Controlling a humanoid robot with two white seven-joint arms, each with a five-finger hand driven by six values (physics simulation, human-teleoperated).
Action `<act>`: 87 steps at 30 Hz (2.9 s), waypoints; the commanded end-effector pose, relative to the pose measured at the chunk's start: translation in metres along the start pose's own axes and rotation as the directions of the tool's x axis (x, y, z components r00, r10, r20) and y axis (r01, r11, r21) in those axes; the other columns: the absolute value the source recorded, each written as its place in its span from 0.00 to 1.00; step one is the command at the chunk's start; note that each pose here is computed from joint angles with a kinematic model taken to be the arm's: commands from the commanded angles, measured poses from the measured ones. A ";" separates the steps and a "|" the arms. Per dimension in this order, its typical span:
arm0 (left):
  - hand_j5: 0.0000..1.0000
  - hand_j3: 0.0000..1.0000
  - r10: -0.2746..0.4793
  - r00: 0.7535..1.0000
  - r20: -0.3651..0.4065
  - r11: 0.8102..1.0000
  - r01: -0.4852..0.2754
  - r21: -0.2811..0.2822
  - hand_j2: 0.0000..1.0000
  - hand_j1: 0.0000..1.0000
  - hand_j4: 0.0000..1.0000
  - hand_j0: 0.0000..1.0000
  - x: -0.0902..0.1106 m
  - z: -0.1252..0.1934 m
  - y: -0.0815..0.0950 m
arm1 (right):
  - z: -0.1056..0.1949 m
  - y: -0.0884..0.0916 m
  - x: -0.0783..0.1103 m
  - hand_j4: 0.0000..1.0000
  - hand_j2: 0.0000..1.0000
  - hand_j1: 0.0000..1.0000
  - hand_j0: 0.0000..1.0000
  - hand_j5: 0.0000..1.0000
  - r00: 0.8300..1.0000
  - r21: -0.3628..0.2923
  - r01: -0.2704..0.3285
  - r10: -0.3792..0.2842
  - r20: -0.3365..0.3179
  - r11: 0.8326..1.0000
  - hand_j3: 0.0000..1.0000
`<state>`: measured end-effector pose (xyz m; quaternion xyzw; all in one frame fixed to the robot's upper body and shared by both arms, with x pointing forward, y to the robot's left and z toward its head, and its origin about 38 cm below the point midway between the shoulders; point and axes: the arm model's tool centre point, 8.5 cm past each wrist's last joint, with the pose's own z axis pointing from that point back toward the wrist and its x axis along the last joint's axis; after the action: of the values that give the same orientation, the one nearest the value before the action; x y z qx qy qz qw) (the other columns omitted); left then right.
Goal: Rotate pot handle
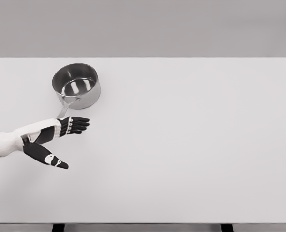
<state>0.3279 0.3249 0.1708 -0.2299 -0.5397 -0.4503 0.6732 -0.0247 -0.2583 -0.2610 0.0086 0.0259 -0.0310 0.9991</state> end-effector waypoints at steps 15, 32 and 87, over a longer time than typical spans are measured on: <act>1.00 1.00 0.052 0.996 -0.073 0.998 -0.049 0.043 1.00 1.00 1.00 1.00 -0.018 0.009 0.012 | 0.000 0.000 0.000 1.00 1.00 1.00 1.00 1.00 1.000 0.000 0.000 0.000 0.001 1.000 1.00; 1.00 1.00 0.070 0.990 -0.123 0.992 -0.056 0.115 1.00 1.00 1.00 1.00 -0.032 0.027 0.032 | 0.000 0.000 0.000 1.00 1.00 1.00 1.00 1.00 1.000 0.000 0.000 0.000 0.001 1.000 1.00; 1.00 1.00 -0.137 0.924 -0.356 0.940 0.235 0.247 1.00 1.00 1.00 1.00 -0.029 0.068 0.102 | 0.000 0.000 0.000 1.00 1.00 1.00 1.00 1.00 1.000 0.000 0.000 0.000 0.001 1.000 1.00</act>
<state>0.3801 0.4403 0.1816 0.0024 -0.4951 -0.4606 0.7366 -0.0245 -0.2583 -0.2610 0.0085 0.0256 -0.0312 0.9991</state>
